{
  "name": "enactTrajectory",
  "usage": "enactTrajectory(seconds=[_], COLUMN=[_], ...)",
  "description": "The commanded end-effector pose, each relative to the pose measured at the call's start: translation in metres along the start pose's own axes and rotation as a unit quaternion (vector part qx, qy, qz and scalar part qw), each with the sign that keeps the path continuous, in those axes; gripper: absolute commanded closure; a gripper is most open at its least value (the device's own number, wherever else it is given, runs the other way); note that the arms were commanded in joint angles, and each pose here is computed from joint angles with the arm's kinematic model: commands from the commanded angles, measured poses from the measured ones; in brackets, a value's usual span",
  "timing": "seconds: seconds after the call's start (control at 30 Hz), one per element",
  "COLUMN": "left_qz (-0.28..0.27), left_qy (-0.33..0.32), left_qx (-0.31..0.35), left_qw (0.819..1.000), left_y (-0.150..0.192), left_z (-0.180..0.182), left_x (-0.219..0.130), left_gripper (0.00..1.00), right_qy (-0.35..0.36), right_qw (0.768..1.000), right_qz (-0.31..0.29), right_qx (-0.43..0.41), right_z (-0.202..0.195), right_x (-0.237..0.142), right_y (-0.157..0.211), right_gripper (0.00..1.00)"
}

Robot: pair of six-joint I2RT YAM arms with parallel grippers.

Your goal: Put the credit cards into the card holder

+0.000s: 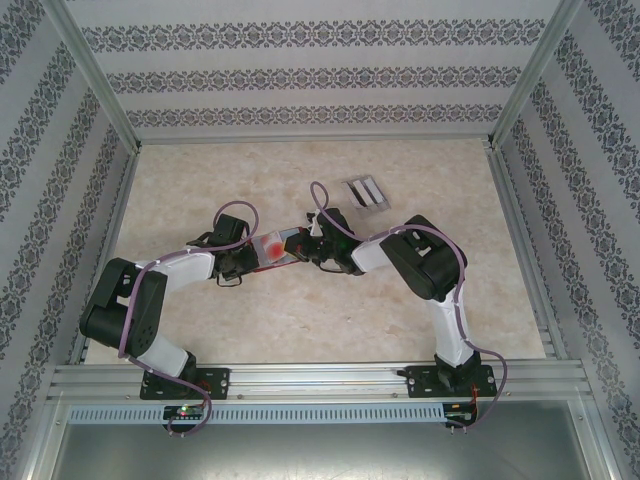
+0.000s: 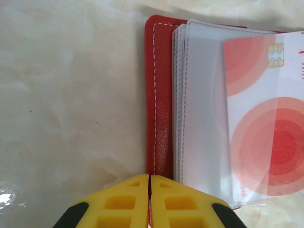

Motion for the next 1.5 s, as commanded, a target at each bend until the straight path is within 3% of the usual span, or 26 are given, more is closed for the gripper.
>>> enactTrajectory(seconds=[0.0,0.33,0.8,1.0,1.2,1.47], left_qz=[0.021,0.023,0.022,0.017,-0.004,-0.014], left_qy=[-0.026,-0.025,0.032,0.058,0.042,0.013], left_qx=[0.000,-0.001,-0.021,-0.030,-0.036,-0.048], left_qw=[0.999,0.999,0.999,0.998,0.998,0.999], left_y=[0.009,0.009,0.010,0.008,0.003,-0.001], left_z=[0.011,0.009,0.001,-0.003,0.002,0.015], left_x=[0.007,0.008,-0.004,-0.025,-0.043,-0.037], left_gripper=[0.92,0.91,0.67,0.54,0.52,0.49], right_qy=[0.013,0.007,0.023,0.013,0.037,0.086], right_qw=[1.000,1.000,1.000,0.999,0.997,0.989], right_qz=[-0.011,-0.013,0.014,0.033,0.026,0.011], right_qx=[-0.003,-0.001,-0.014,-0.029,-0.061,-0.118], right_z=[-0.007,0.007,0.009,0.013,0.020,0.028], right_x=[0.007,0.019,0.033,0.035,0.021,-0.012], right_y=[-0.001,0.009,0.034,0.040,0.030,0.015], right_gripper=[1.00,1.00,0.95,0.88,0.77,0.60])
Point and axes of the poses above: each hand's point on the last joint's axis, 136 mm out from that joint toward the fingers, its own x axis out along the fingers, its own z axis along the line the jaws close on, y = z × x, the point moved 3 cm from there along -x, back along the fingers, and after that the axes turned 14 degrees about -x, right-handed, at the moved point
